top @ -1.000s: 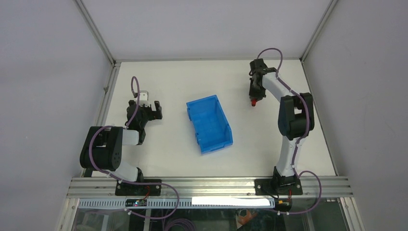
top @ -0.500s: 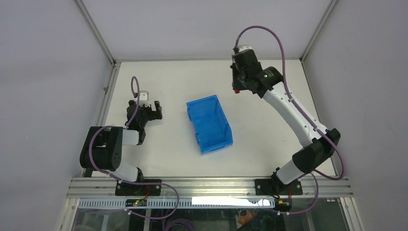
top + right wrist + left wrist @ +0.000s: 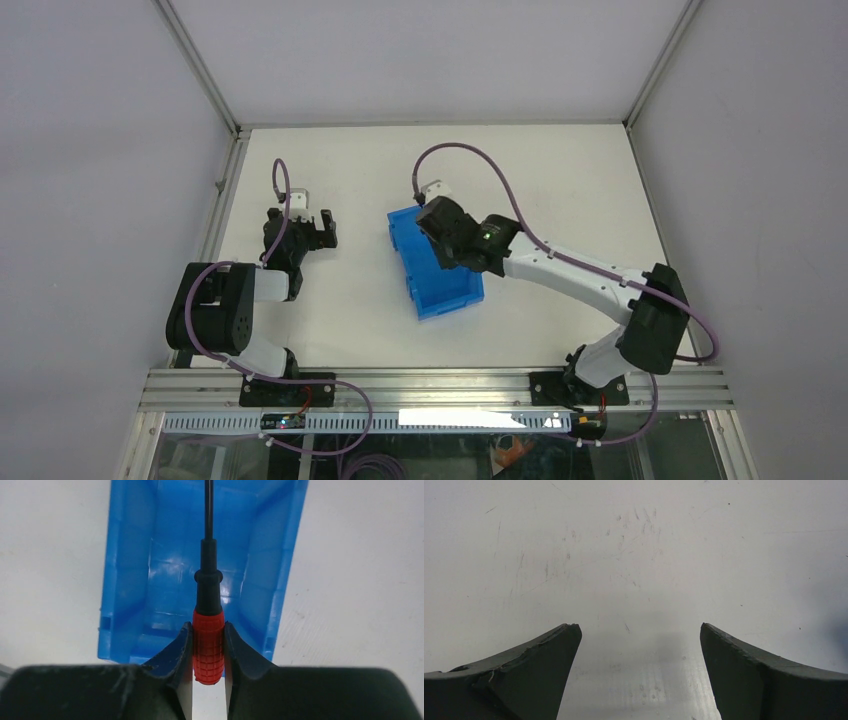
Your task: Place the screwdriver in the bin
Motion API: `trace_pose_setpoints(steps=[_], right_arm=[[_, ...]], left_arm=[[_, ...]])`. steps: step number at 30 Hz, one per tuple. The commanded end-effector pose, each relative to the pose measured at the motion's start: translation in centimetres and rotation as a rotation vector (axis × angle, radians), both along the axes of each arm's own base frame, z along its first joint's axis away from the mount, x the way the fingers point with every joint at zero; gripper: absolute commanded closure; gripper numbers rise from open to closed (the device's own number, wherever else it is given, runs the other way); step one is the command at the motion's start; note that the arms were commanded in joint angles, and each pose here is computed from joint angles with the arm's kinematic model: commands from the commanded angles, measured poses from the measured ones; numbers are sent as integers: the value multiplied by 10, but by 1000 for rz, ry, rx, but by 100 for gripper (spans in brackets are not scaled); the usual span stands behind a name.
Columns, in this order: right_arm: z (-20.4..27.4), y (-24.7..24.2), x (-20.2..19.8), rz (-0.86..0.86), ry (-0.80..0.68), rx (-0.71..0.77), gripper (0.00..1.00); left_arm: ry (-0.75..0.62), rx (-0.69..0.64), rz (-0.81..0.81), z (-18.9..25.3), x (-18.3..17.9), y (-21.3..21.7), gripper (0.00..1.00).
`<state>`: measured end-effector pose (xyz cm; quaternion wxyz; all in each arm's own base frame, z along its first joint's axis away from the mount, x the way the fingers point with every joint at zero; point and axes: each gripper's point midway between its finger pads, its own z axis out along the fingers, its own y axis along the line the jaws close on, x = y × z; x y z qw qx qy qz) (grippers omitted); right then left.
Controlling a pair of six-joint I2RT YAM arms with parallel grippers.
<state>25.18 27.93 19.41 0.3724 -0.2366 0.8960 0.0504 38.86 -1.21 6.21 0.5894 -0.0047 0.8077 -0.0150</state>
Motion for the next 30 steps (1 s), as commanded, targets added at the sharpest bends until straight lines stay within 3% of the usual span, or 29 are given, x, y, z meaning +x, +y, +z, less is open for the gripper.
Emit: trace_pose_setpoints(steps=[1, 9, 16, 18, 25, 28, 30], right_arm=[[-32, 21, -1, -27, -1, 85, 95], [-115, 31, -2, -25, 112, -29, 91], [-148, 27, -4, -106, 172, -52, 74], [-141, 29, -3, -99, 164, -47, 65], [-70, 38, 20, -43, 34, -32, 58], [-29, 28, 32, -64, -58, -36, 51], [-5, 20, 38, -63, -101, -14, 41]], left_arm=[[-54, -20, -8, 16, 5, -4, 1], [-54, -20, -8, 17, 5, -5, 1], [-55, -20, -7, 17, 5, -5, 1], [-54, -20, -8, 16, 5, -5, 1], [-55, -20, -7, 17, 5, -4, 1], [-55, -19, -7, 17, 5, -4, 1], [-54, -20, -8, 16, 5, -5, 1]])
